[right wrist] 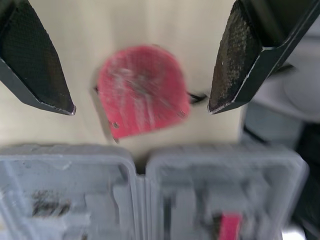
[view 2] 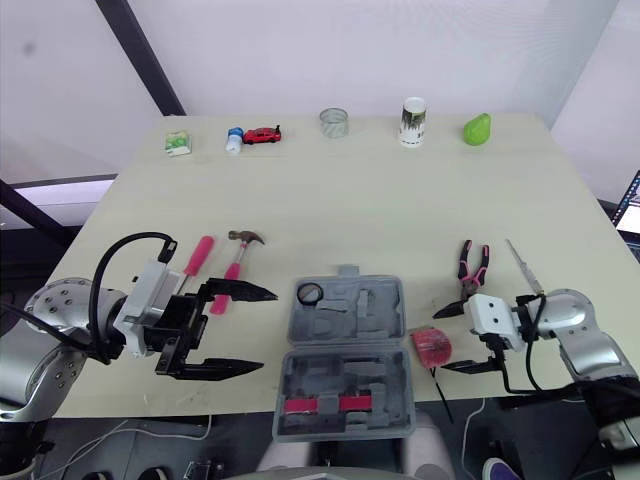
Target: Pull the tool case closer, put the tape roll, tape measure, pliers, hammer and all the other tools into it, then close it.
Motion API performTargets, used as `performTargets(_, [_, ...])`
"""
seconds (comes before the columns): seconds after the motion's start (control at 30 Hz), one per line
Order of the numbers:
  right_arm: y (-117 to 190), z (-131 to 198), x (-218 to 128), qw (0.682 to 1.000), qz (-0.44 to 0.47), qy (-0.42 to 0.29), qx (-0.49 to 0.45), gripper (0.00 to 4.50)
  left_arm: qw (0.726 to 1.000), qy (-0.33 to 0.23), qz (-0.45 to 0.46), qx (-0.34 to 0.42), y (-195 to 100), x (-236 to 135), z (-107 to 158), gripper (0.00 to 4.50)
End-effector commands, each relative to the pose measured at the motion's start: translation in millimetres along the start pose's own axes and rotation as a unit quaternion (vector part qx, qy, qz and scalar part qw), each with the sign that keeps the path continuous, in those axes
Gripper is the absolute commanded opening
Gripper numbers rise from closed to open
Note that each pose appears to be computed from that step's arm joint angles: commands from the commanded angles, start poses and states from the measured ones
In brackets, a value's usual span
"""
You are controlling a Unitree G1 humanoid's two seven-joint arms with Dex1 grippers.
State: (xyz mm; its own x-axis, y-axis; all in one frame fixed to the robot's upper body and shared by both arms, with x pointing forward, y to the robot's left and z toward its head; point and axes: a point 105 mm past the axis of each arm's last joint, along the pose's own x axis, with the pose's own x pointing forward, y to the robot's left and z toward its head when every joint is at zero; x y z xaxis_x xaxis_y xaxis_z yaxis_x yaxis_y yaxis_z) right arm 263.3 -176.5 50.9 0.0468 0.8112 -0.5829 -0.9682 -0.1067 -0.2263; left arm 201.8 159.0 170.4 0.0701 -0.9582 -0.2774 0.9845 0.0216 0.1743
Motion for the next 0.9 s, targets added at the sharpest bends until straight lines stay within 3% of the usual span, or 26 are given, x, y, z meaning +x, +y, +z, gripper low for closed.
performTargets(0.03, [-3.4, -8.0, 6.1, 0.999, 0.021, 0.028, -0.028, 4.46, 1.000, -0.002, 0.006, 0.020, -1.6, -1.8, 9.1, 4.50])
performTargets(0.9, [-9.4, -11.5, 16.1, 0.997, 0.045, 0.052, -0.038, 4.46, 0.999, 0.002, 0.007, 0.032, 2.9, -1.7, 7.0, 4.50])
